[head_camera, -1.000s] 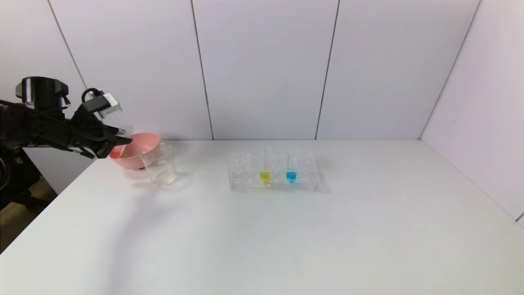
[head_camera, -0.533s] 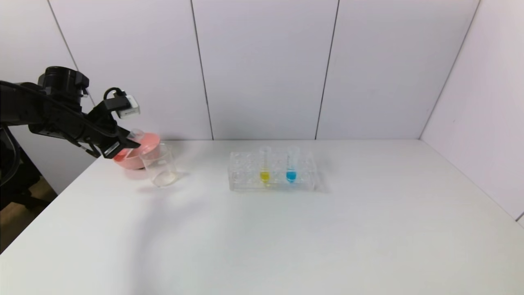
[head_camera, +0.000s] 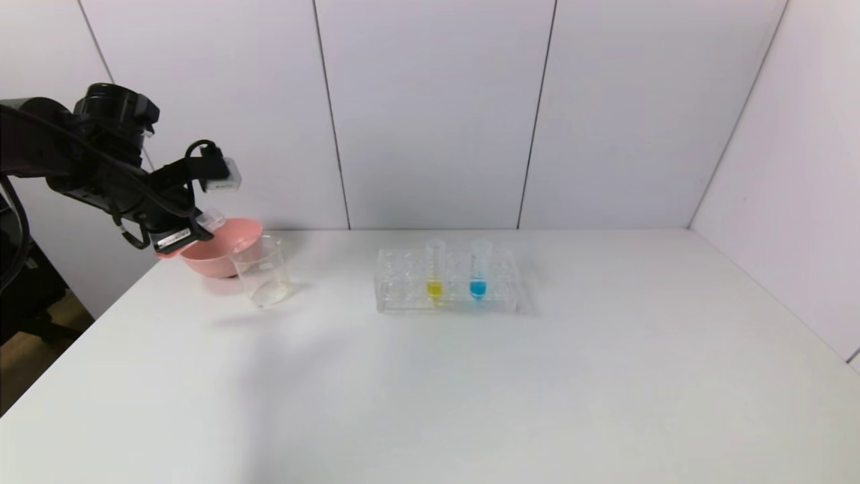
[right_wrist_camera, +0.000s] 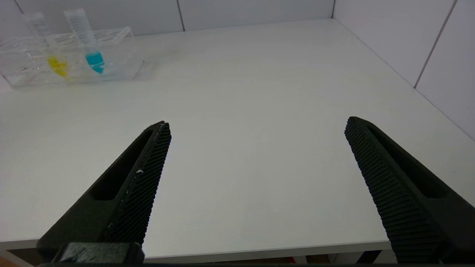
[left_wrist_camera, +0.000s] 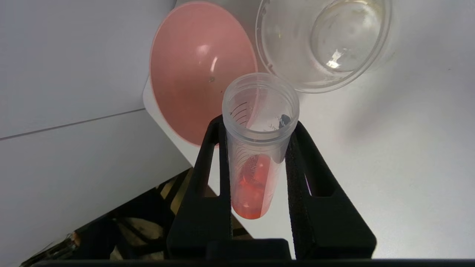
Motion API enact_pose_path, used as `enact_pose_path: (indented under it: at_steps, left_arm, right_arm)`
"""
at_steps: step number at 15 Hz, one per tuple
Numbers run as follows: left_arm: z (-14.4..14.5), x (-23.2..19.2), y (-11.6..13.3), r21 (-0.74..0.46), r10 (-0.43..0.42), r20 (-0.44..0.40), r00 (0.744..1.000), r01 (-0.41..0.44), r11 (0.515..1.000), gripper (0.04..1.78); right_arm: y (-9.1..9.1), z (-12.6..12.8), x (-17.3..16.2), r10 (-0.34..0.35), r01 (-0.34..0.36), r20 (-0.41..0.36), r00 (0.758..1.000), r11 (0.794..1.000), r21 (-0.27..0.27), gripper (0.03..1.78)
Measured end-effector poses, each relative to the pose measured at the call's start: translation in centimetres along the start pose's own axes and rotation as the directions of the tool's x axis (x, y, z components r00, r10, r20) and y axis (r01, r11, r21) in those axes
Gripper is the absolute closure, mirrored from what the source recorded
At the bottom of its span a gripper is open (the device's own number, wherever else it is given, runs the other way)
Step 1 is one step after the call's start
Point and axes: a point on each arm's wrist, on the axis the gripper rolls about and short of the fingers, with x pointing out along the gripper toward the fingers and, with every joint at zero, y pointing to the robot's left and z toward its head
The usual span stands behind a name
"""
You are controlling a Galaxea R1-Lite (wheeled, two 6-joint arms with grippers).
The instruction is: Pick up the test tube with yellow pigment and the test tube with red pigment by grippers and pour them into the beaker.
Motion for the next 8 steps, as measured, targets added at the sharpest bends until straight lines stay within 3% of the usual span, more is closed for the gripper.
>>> enact_pose_path:
  at_steps: [5, 8]
  left_arm:
    - [1.3, 0.7, -0.6, 0.057, 0.039, -0.089, 0.995, -0.034, 0.998, 1.38]
    - [2.3, 0.9, -1.1, 0.080, 0.034, -0.094, 0.995, -0.027, 0.996, 1.38]
  right_arm:
    - [0.0, 0.0, 0.0, 0.000, 0.000, 0.000, 1.000, 1.000, 0.000, 0.10]
    - [0.0, 0.0, 0.0, 0.000, 0.000, 0.000, 1.000, 1.000, 0.000, 0.10]
